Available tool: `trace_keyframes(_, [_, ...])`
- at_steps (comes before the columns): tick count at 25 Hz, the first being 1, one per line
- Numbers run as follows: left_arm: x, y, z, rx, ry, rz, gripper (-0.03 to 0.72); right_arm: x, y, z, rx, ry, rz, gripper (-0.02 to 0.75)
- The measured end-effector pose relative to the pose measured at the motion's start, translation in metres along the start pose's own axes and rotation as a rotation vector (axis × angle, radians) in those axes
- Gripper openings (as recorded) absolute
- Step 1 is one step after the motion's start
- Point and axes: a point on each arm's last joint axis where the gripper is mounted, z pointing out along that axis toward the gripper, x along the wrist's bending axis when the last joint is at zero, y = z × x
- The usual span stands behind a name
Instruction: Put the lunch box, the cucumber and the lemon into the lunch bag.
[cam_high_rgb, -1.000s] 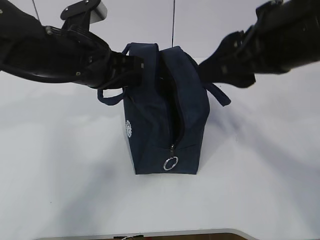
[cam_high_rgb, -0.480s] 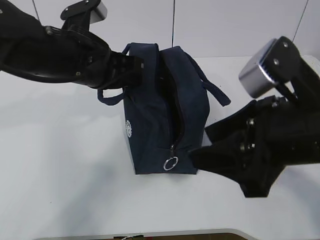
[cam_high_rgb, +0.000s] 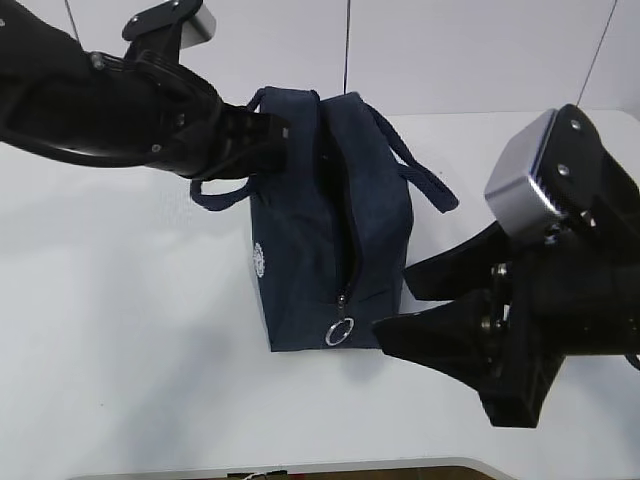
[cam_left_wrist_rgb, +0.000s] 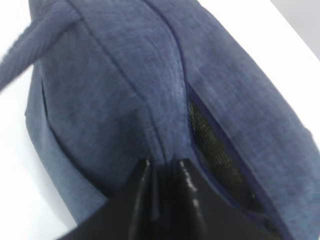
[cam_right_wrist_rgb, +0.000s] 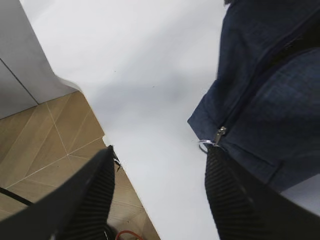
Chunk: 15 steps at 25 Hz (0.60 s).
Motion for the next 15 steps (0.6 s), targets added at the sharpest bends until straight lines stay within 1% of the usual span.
trace_keyframes(3, [-0.001, -0.002, 0.000, 0.017, -0.011, 0.003, 0.217, 0.000, 0.000, 0.000, -0.001, -0.002, -0.006, 0.461])
trace_keyframes(4, [-0.001, -0.002, 0.000, 0.021, -0.013, 0.003, 0.288, 0.000, 0.000, 0.000, -0.002, -0.002, -0.007, 0.461])
trace_keyframes(5, [-0.001, -0.002, 0.000, 0.021, -0.013, 0.003, 0.331, 0.000, 0.000, 0.000, -0.002, -0.004, -0.007, 0.461])
trace_keyframes(7, [-0.003, 0.000, -0.003, 0.015, -0.019, 0.005, 0.394, -0.001, 0.000, 0.000, -0.002, -0.008, -0.008, 0.461])
trace_keyframes(9, [-0.006, 0.003, -0.011, 0.002, -0.031, 0.011, 0.421, -0.002, 0.000, 0.000, -0.002, -0.017, -0.011, 0.461])
trace_keyframes(11, [-0.013, 0.007, -0.024, -0.007, -0.059, 0.030, 0.432, -0.002, 0.000, 0.000, -0.001, -0.025, -0.016, 0.460])
trace_keyframes(12, [-0.016, 0.009, -0.031, -0.008, -0.072, 0.050, 0.434, -0.003, 0.000, 0.000, -0.002, -0.029, -0.020, 0.460])
trace_keyframes(15, [-0.024, 0.007, -0.046, 0.041, -0.114, 0.129, 0.437, -0.003, 0.000, 0.000, -0.002, -0.038, -0.027, 0.460])
